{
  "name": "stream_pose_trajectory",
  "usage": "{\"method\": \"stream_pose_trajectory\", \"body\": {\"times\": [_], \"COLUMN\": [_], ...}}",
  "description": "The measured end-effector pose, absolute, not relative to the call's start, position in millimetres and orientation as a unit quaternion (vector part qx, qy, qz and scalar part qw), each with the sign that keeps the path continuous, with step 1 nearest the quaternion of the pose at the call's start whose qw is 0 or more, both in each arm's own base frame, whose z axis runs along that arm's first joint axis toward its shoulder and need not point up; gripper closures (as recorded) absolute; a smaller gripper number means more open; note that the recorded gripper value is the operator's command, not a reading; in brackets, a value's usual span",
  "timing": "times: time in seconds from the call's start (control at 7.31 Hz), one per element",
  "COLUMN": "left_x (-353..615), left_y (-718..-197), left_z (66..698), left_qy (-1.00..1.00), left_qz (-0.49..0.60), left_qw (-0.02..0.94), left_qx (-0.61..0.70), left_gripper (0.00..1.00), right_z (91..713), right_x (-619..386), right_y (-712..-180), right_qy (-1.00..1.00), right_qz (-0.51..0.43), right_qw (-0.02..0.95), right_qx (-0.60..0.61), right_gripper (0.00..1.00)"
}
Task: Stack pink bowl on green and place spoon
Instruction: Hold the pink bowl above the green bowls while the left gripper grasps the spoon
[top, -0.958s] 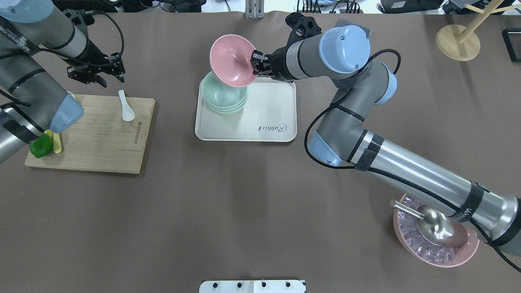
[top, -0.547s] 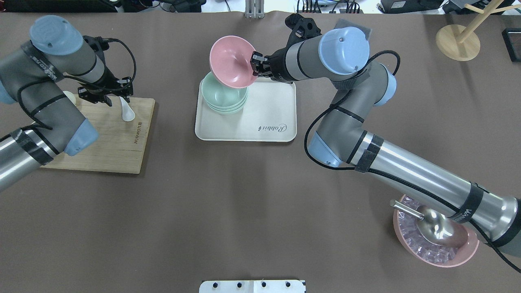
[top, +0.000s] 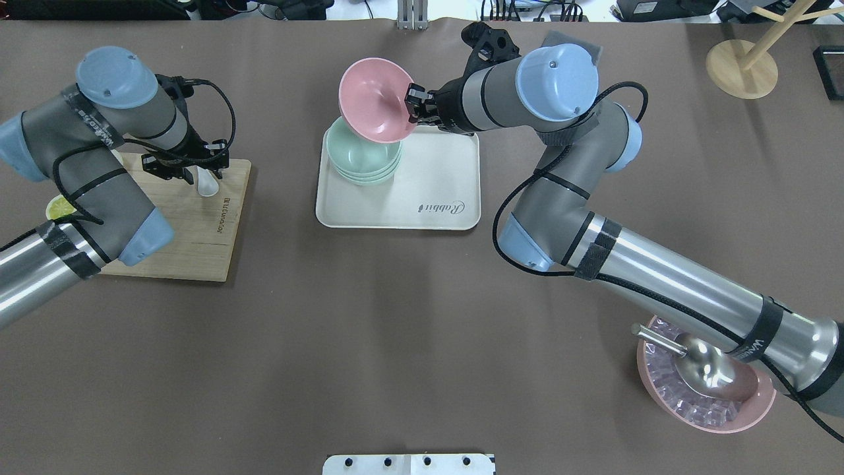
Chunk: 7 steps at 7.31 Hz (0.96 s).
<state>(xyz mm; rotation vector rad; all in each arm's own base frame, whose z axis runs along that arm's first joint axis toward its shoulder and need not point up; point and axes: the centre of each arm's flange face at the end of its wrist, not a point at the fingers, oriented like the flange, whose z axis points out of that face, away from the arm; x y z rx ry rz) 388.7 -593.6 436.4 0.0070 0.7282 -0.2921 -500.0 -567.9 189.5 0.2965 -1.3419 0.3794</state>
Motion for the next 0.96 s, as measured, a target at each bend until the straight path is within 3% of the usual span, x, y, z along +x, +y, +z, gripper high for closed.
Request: {"method": "stream_pose_trajectory", "body": {"times": [0.55, 0.96], "left_x": [385, 381], "left_y": [-598, -604], "left_z": [442, 449], "left_qy": [0.351, 0.348], "left_qz": [-0.146, -0.152], "left_qw": [0.925, 0.925], "left_qx": [0.002, 0.002], "left_gripper": [0.45, 0.56], "right_z": [191, 192], "right_x": [-499, -499], "right_y": [-567, -567], "right_qy": [-0.615, -0.615], "right_qz": [0.174, 0.174], "right_qw": [0.757, 0.757], "right_qx": [0.136, 0.136], "right_gripper": [1.0, 1.0]}}
